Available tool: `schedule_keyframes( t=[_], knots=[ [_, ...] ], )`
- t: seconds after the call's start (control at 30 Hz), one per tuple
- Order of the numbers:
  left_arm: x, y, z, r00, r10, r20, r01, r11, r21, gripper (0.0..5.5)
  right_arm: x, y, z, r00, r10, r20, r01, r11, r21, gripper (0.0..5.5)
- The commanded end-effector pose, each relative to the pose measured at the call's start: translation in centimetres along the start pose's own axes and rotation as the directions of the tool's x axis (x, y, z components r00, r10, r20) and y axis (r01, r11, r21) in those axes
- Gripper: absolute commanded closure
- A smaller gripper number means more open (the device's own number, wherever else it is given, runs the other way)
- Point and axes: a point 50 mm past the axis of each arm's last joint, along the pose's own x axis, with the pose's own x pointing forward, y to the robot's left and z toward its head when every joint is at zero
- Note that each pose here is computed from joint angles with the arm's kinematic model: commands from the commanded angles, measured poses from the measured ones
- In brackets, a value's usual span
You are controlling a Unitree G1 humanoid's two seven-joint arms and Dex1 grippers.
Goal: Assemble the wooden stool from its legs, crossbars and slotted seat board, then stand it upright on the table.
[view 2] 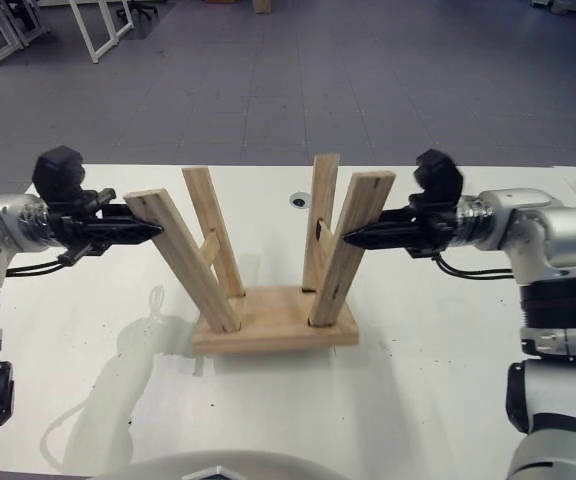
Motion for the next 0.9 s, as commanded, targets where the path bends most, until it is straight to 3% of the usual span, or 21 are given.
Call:
schedule_keyframes(
  t=[0.03,0.07,0.1,0.17,0.27,0.37,0.47,0.6,0.77,0.9],
  knots=[
    [-0.4,1.1,2.0,0.992,0.058,0.108,-0.051,0.997,-0.065,4.45,0.1,-1.4,2.8,0.996,-0.042,0.079,0.034,0.994,0.103,4.50],
    [0.0,2.6,0.3,0.990,0.108,0.086,-0.093,0.983,-0.157,4.45,0.8,-3.3,1.6,0.994,-0.101,0.042,0.090,0.975,0.202,4.50],
    [0.5,4.1,-1.6,0.987,0.153,0.040,-0.139,0.959,-0.245,4.45,1.5,-5.1,-0.1,0.987,-0.158,-0.010,0.153,0.942,0.299,4.12],
    [1.3,6.0,-4.8,0.979,0.200,-0.025,-0.191,0.884,-0.426,3.91,2.6,-7.1,-3.0,0.979,-0.190,-0.078,0.204,0.851,0.485,3.71],
    [1.9,7.3,-6.1,0.973,0.229,-0.021,-0.202,0.807,-0.555,3.38,2.9,-8.2,-4.7,0.973,-0.220,-0.069,0.215,0.756,0.618,3.14],
    [1.5,7.8,-5.5,0.962,0.271,0.023,-0.208,0.786,-0.582,3.35,2.5,-8.9,-5.2,0.950,-0.306,-0.068,0.278,0.720,0.636,2.49],
    [0.7,7.6,-5.4,0.958,0.286,0.038,-0.212,0.788,-0.578,3.35,1.4,-9.0,-5.7,0.932,-0.358,-0.054,0.308,0.707,0.637,2.44],
    [-0.1,7.0,-4.8,0.955,0.277,0.105,-0.165,0.792,-0.587,3.35,0.9,-8.4,-4.8,0.946,-0.316,0.066,0.200,0.735,0.648,2.44],
    [0.0,6.6,-4.6,0.954,0.261,0.144,-0.130,0.797,-0.590,3.35,1.7,-7.8,-2.7,0.953,-0.195,0.231,0.029,0.820,0.572,1.53],
    [-1.7,5.4,-3.8,0.945,0.285,0.162,-0.168,0.845,-0.508,3.35,-0.7,-7.9,-3.8,0.930,-0.327,0.168,0.182,0.806,0.563,0.61]
  ],
)
